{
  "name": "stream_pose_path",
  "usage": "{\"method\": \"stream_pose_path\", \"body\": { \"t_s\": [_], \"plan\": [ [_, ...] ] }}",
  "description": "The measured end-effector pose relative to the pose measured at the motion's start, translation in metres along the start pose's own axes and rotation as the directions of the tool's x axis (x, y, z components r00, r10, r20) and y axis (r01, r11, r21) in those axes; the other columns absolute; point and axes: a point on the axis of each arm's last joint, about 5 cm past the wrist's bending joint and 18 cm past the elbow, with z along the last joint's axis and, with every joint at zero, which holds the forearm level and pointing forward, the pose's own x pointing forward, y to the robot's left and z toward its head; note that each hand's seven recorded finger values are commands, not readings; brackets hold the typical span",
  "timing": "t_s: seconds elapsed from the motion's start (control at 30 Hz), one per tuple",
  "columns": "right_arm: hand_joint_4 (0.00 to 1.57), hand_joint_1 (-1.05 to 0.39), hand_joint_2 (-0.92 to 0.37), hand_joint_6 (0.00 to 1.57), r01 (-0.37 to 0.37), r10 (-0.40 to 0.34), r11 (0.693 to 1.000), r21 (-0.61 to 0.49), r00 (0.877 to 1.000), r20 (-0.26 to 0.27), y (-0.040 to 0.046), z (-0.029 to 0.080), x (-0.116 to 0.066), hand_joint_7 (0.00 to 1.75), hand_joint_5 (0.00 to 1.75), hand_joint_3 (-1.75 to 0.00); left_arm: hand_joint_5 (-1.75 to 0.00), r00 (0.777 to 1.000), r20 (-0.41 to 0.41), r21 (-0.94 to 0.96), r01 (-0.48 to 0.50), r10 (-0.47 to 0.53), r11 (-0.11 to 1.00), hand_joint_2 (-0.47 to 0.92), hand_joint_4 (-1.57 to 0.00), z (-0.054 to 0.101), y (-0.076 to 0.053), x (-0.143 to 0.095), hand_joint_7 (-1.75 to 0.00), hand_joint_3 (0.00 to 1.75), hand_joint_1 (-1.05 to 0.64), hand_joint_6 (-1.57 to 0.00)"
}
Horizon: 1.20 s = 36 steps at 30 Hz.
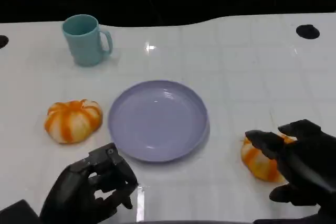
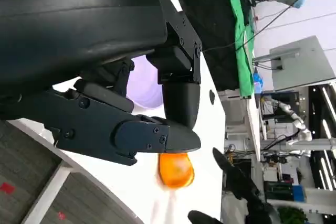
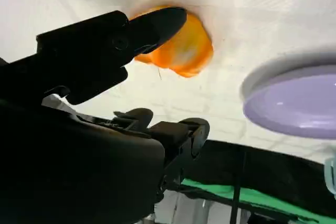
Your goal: Grasp the bread from the table and place it into the plate.
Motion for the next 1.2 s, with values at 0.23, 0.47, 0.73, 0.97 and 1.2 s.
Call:
{"method": "stream_pose_path", "body": {
  "t_s": [0.23,0.47,0.73,0.97,1.2],
  "plan": [
    [0.13,-0.66,-0.86,0.28,-0.017,0.017,1.000,-0.026,1.000,-0.012,0.0097,-0.004,0.012,0.00,0.41,-0.01,-1.75,1.000,-0.001,0.000,0.000,0.000,1.000,0.92,-0.66,0.000,0.000,0.000,-1.51,0.30,-0.56,-0.60],
    [0.13,-0.66,-0.89,0.27,-0.065,0.065,0.997,-0.036,0.998,-0.011,0.0166,-0.007,0.028,0.00,0.39,-0.01,-1.75,1.000,-0.001,-0.001,0.000,0.000,1.000,0.92,-0.66,0.000,0.000,0.000,-1.51,0.30,-0.57,-0.60],
    [0.37,-0.57,-0.92,0.46,-0.141,0.140,0.989,-0.039,0.990,-0.020,0.0293,-0.009,0.045,0.05,0.36,-0.04,-1.75,1.000,-0.004,-0.004,-0.002,0.002,1.000,0.92,-0.65,-0.001,0.000,-0.001,-1.50,0.29,-0.58,-0.60],
    [0.85,-0.18,-0.91,1.14,-0.034,0.032,0.995,0.094,0.999,0.013,0.0470,-0.010,0.060,0.36,1.57,-0.01,-1.75,1.000,-0.006,-0.006,-0.004,0.004,1.000,0.92,-0.65,-0.001,0.000,-0.002,-1.49,0.29,-0.59,-0.60],
    [0.89,-0.12,-0.91,0.71,0.086,-0.096,0.988,0.131,0.993,0.072,0.0572,-0.017,0.066,1.71,1.75,-0.12,-1.75,1.000,-0.002,-0.007,-0.005,0.005,1.000,0.92,-0.66,0.000,-0.001,-0.002,-1.49,0.28,-0.55,-0.60]
  ]
}}
